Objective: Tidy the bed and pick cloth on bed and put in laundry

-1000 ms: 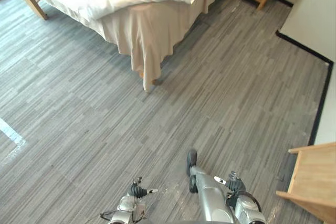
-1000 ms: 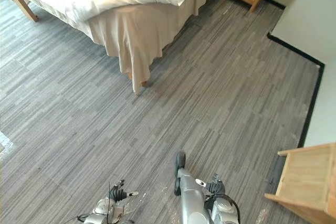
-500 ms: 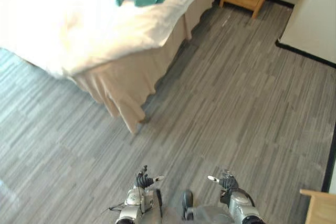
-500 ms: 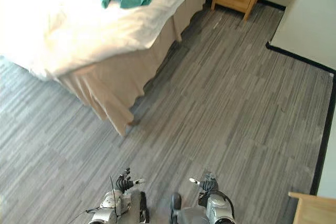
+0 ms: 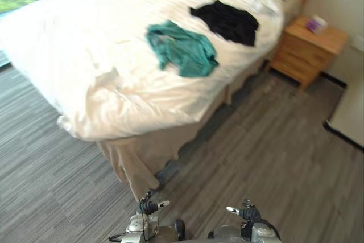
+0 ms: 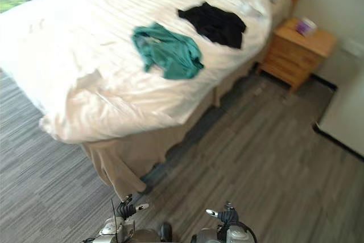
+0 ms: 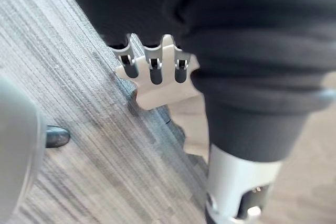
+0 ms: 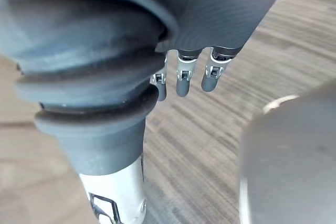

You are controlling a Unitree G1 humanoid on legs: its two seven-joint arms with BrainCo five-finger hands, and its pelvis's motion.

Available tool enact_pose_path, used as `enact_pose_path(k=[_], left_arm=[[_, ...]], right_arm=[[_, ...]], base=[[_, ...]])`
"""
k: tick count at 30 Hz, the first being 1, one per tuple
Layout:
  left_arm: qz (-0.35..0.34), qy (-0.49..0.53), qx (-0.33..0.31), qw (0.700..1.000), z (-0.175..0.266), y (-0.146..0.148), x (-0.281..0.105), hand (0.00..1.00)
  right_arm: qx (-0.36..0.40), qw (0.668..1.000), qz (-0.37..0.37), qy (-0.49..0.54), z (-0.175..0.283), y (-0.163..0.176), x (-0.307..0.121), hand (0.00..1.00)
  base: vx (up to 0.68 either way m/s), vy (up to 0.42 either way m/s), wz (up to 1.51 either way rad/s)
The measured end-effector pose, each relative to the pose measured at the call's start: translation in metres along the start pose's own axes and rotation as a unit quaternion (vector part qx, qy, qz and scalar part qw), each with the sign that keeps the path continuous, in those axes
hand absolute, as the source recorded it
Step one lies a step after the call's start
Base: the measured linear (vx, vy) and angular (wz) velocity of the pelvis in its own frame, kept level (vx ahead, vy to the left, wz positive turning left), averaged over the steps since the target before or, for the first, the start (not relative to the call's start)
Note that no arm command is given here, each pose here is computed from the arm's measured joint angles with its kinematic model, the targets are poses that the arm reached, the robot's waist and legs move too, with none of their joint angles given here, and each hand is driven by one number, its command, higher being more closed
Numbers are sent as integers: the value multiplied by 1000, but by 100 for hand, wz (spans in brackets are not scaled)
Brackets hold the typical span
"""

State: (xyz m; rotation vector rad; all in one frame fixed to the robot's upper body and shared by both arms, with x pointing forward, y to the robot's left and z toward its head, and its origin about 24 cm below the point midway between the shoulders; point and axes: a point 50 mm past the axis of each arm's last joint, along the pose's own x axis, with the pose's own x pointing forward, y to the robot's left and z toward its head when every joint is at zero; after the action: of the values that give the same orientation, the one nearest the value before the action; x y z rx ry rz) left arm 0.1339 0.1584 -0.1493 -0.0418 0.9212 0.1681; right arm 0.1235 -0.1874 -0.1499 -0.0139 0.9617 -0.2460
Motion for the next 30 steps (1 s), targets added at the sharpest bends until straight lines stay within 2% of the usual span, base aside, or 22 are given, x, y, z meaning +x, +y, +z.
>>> enact_pose_path(k=[4, 6, 9, 18, 21, 24, 27, 30], left_arm=[[8, -5, -27, 1000, 2, 0, 0, 0], [9, 3, -62, 998, -4, -8, -3, 0], [16, 14, -75, 997, -11, -7, -5, 0], [11, 22, -37, 999, -14, -5, -5, 0], [42, 24, -60, 997, -17, 8, -5, 0], [106, 33, -127, 986, -24, 35, -9, 0], [184, 27, -201, 962, -29, 66, -16, 0], [255, -58, -264, 928, 1, 103, -22, 0]], right_arm=[[-4, 1000, 9, 16, -9, 9, -3, 0], [-16, 1000, -1, 16, -7, -1, -1, 0], [-27, 999, 0, 20, -7, -7, 0, 0], [-1, 999, -11, 47, -18, -14, 0, 0], [9, 999, -17, 47, -18, -16, 0, 0], [40, 997, -27, 54, -23, -15, -2, 0], [60, 996, -34, 58, -26, -17, -3, 0], [73, 995, -42, 58, -28, -21, -4, 0]], base=[[530, -467, 183], [329, -425, 89], [238, -409, 102], [12, -127, 112], [-157, 81, 9], [-168, 69, -9], [-102, 10, -13], [-53, -20, -11]])
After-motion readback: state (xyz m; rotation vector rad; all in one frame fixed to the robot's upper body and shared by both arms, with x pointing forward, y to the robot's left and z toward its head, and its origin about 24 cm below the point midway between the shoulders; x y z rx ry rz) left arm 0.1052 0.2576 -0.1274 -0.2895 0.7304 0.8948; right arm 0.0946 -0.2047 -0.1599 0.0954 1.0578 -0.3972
